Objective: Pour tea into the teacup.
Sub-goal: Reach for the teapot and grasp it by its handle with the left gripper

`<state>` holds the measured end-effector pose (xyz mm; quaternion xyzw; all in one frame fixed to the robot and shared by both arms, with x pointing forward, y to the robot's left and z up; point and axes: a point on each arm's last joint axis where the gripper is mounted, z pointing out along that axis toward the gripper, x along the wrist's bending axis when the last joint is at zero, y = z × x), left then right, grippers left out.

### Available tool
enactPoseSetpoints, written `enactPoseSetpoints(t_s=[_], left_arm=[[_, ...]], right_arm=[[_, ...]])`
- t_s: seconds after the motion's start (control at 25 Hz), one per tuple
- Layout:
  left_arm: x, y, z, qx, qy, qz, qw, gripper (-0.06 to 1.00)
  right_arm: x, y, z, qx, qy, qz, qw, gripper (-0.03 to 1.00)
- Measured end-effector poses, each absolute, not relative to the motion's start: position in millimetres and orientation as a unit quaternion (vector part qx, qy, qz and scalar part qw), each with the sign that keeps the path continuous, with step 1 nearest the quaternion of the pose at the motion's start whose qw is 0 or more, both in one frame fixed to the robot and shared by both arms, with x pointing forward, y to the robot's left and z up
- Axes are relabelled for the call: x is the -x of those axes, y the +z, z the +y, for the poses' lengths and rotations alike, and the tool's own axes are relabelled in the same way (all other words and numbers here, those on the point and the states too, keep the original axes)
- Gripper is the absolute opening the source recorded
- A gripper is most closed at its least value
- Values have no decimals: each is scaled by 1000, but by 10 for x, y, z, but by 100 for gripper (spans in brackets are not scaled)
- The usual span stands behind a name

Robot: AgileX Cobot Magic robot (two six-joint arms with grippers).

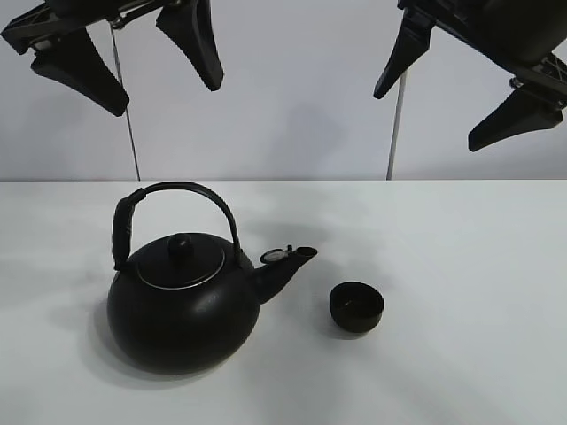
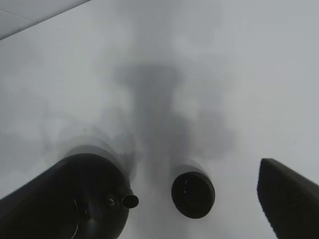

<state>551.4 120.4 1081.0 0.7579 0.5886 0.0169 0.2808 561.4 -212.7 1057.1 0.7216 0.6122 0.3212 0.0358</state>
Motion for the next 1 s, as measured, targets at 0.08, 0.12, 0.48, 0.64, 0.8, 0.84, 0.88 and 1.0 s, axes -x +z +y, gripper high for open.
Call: enactPoseSetpoints(t_s=[0.08, 0.12, 0.48, 0.64, 0.8, 0.84, 0.88, 1.0], left_arm=[[-5514, 10810, 1204, -758, 17, 589, 281, 65], [-5514, 10810, 1204, -758, 17, 589, 281, 65], [-5514, 10810, 1204, -758, 17, 589, 281, 65], [-5514, 10810, 1204, -758, 17, 589, 281, 65], [-5514, 10810, 1204, -758, 17, 589, 281, 65], [-5514, 10810, 1204, -758, 17, 589, 281, 65], [-5514, 10810, 1204, -758, 17, 589, 281, 65], [-5514, 10810, 1204, -758, 17, 589, 281, 65]], right_arm=[[-5616, 10572, -2126, -722, 323, 611, 36, 69], [-5616, 10572, -2126, -722, 323, 611, 36, 69], [-5616, 10572, -2126, -722, 323, 611, 36, 69], [-5616, 10572, -2126, -722, 323, 611, 36, 69], [-5616, 10572, -2126, -722, 323, 611, 36, 69], [-5616, 10572, -2126, -722, 323, 611, 36, 69], [-5616, 10572, -2126, -722, 323, 611, 36, 69], [-5616, 10572, -2126, -722, 323, 611, 36, 69]])
